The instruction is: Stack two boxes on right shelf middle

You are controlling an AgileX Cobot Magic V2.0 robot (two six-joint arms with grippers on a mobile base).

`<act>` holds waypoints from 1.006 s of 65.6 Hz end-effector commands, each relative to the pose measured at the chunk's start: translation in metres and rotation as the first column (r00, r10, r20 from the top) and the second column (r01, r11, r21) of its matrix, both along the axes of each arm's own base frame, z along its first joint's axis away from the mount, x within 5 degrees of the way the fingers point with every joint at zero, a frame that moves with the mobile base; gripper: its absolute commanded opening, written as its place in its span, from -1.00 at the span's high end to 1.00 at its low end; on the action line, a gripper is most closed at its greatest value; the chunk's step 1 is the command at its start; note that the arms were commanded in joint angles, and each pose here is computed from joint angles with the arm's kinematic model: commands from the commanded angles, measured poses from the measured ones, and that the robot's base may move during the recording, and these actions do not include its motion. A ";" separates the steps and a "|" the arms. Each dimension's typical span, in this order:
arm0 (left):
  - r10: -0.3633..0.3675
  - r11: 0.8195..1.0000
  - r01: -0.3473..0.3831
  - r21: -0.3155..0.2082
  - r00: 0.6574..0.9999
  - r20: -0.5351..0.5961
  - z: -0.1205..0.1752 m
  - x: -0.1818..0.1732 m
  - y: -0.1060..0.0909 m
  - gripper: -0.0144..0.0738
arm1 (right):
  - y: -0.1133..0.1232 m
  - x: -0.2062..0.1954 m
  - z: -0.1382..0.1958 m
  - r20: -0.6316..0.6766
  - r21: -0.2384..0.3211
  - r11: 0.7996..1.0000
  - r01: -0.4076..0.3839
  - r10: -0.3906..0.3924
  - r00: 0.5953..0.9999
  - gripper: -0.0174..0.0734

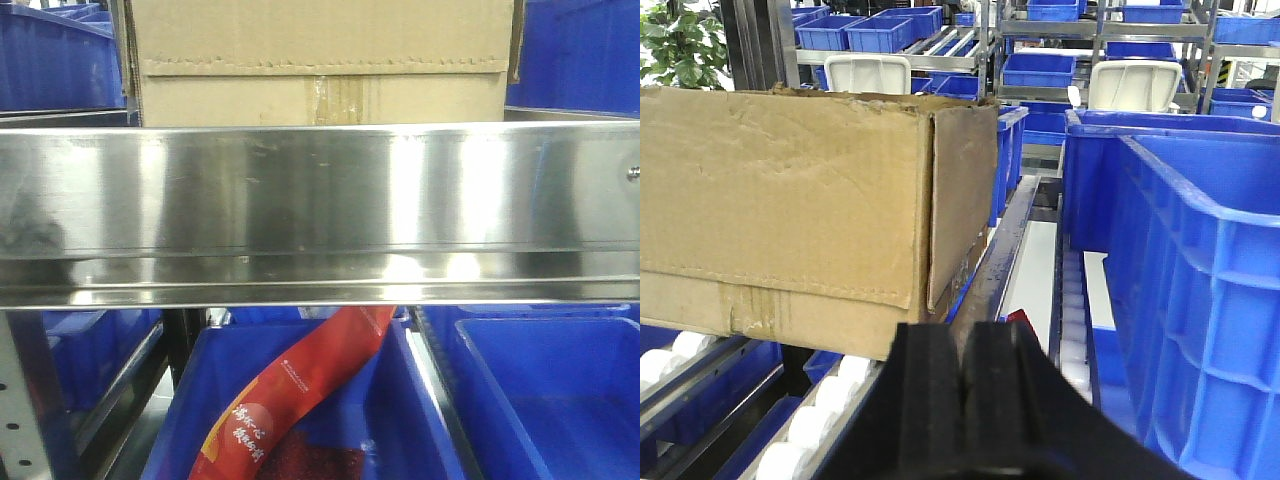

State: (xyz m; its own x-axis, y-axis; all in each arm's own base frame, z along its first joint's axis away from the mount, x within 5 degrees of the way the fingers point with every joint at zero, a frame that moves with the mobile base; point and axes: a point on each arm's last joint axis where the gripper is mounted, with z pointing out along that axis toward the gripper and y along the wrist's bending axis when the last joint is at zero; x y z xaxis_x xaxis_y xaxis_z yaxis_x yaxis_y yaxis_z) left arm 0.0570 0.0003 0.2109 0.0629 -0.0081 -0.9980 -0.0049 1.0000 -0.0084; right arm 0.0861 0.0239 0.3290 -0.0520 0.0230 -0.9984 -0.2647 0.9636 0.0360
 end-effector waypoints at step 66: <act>0.002 1.000 -0.001 -0.002 0.999 0.042 0.004 -0.001 0.000 0.92 | -0.016 -0.008 -0.010 0.079 -0.041 0.985 0.166 -0.162 0.984 0.97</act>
